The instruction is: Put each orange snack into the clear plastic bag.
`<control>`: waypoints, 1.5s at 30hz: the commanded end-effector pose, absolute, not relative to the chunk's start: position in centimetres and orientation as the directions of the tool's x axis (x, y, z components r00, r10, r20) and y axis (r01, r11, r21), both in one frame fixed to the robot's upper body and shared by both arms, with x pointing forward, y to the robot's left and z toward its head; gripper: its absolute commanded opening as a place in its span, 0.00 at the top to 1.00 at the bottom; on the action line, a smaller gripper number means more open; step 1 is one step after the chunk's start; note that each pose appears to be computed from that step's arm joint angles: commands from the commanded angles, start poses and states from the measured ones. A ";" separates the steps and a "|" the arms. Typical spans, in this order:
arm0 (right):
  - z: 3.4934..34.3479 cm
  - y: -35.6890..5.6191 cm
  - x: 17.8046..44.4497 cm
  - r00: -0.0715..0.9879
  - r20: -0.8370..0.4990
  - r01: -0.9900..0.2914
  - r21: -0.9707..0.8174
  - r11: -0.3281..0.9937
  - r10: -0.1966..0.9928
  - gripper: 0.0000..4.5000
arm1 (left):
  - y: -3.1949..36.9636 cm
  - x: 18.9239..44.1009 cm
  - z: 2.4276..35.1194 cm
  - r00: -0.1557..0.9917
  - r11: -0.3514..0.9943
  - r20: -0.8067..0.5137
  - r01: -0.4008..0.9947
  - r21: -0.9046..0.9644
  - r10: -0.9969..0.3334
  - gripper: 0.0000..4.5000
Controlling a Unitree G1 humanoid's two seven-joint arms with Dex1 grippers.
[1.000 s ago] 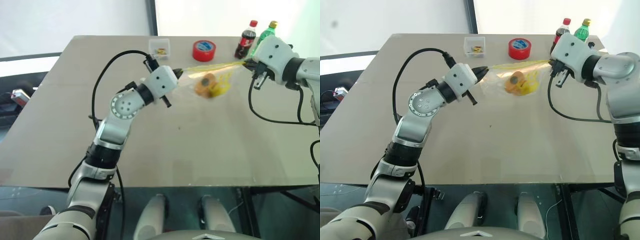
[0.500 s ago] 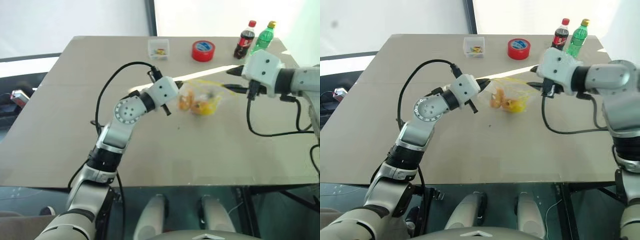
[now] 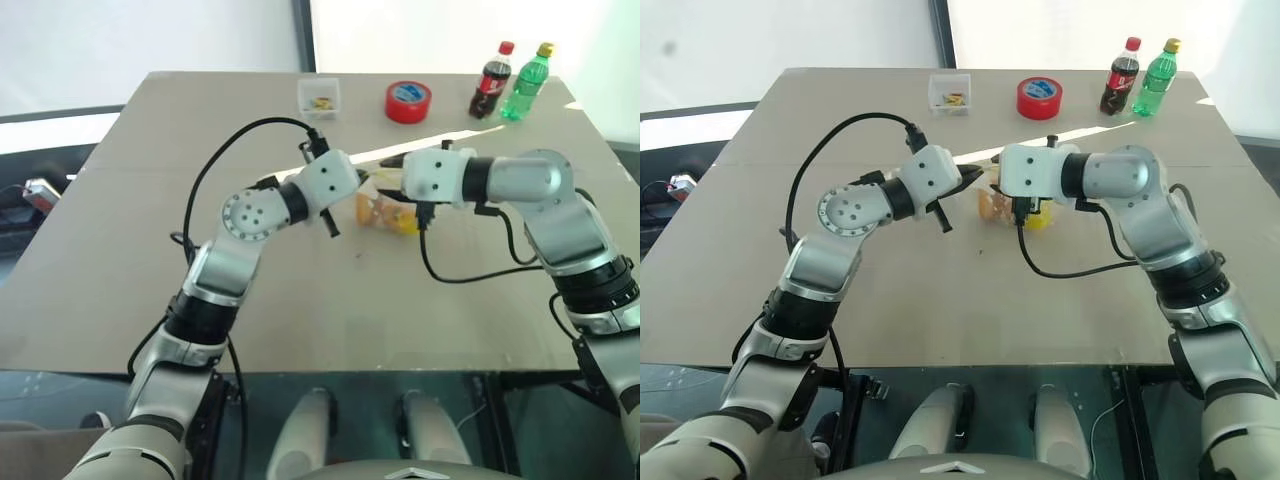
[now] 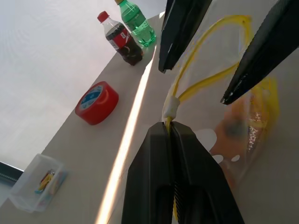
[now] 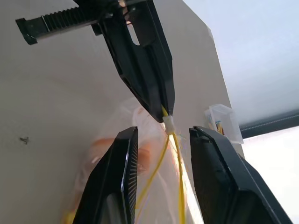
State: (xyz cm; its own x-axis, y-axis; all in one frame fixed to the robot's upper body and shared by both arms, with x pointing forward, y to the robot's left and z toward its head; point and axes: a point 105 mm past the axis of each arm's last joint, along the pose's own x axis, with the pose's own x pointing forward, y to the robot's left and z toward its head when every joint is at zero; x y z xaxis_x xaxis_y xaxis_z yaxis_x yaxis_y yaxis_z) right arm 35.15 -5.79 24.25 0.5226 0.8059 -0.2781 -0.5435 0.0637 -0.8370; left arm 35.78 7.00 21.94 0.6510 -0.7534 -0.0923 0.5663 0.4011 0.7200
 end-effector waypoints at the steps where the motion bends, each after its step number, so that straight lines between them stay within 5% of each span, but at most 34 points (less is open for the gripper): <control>1: 25.4 -5.4 35.1 0.530 -0.246 -0.479 -0.877 0.047 0.812 0.61 | 6.3 35.0 23.3 0.623 0.370 -0.061 0.536 0.759 -0.780 1.00; 19: 25.2 -4.6 35.1 0.496 -0.255 -0.463 -0.887 0.003 0.830 0.61 | 6.6 34.9 23.1 0.619 0.286 -0.094 0.486 0.825 -0.780 1.00; 24: 25.3 -4.5 34.8 0.489 -0.257 -0.459 -0.888 -0.005 0.834 0.98 | 6.6 35.0 22.9 0.621 0.280 -0.101 0.485 0.829 -0.777 1.00; 25: 25.3 -4.5 34.8 0.488 -0.256 -0.459 -0.888 -0.004 0.835 0.99 | 6.6 35.0 22.9 0.621 0.281 -0.100 0.486 0.828 -0.778 1.00; 38: 25.3 -5.0 35.1 0.510 -0.256 -0.451 -0.892 0.002 0.821 0.99 | 6.4 35.0 22.7 0.623 0.292 -0.091 0.485 0.824 -0.776 1.00; 45: 25.3 -8.8 35.8 0.600 -0.285 -0.483 -0.874 0.055 0.747 0.99 | 6.9 34.9 22.4 0.634 0.285 -0.104 0.481 0.829 -0.766 1.00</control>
